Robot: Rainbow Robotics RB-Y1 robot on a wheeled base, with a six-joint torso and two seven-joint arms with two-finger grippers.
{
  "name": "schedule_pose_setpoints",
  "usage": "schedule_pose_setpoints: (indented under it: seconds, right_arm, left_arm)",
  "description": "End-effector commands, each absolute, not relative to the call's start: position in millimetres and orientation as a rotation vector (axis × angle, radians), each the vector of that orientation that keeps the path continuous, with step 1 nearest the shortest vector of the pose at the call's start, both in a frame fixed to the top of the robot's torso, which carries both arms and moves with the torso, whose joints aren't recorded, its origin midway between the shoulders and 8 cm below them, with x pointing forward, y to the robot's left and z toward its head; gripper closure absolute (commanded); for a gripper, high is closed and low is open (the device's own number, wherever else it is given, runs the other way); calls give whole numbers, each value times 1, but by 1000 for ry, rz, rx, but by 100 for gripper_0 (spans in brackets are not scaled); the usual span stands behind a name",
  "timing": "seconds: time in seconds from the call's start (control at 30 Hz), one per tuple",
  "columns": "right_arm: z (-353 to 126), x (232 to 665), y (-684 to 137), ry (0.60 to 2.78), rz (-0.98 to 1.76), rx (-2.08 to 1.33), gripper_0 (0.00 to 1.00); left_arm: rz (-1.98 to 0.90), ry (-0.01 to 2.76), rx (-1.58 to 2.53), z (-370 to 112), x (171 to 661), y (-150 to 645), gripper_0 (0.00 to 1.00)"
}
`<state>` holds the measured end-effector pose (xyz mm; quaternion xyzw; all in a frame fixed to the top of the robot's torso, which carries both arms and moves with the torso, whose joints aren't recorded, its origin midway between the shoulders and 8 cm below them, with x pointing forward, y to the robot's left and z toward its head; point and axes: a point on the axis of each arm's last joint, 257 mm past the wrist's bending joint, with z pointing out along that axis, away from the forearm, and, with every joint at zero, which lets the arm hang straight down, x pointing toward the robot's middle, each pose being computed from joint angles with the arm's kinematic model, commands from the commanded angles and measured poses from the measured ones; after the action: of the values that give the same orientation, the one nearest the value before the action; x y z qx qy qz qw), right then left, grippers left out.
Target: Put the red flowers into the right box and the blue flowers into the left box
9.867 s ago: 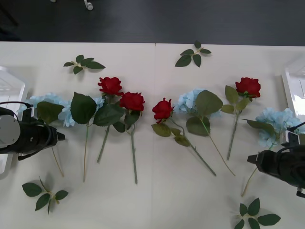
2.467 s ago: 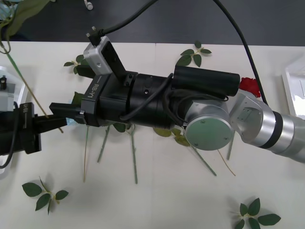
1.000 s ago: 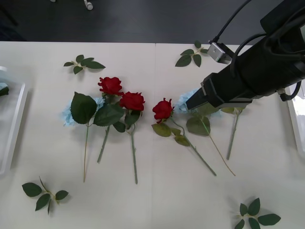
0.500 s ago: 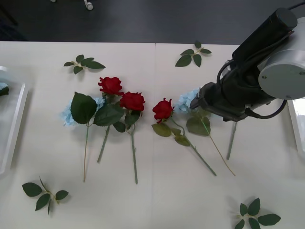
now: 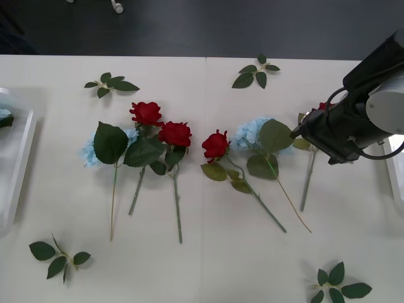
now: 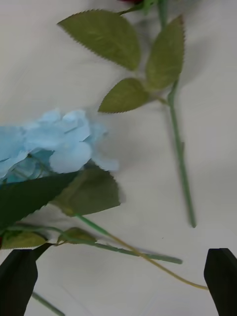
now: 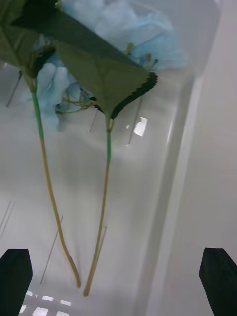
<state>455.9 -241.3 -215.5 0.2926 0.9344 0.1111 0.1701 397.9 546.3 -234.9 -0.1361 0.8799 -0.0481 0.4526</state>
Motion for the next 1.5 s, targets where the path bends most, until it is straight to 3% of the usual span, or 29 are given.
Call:
schedule_pose_setpoints:
  seconds: [0.03, 0.27, 0.63, 1.5]
  right_arm:
    - [-225, 459, -271, 2628, 250, 857, 0]
    - [-254, 456, -294, 2648, 171, 797, 0]
    - [-284, 471, -309, 2658, 161, 696, 0]
    - [-333, 499, -308, 2670, 108, 423, 0]
  left_arm:
    - [-188, 2189, -276, -212, 391, 505, 0]
    - [-296, 2225, -87, -189, 392, 420, 0]
    - [-293, 2391, -64, -200, 391, 329, 0]
    - [-114, 2593, -43, -286, 423, 263, 0]
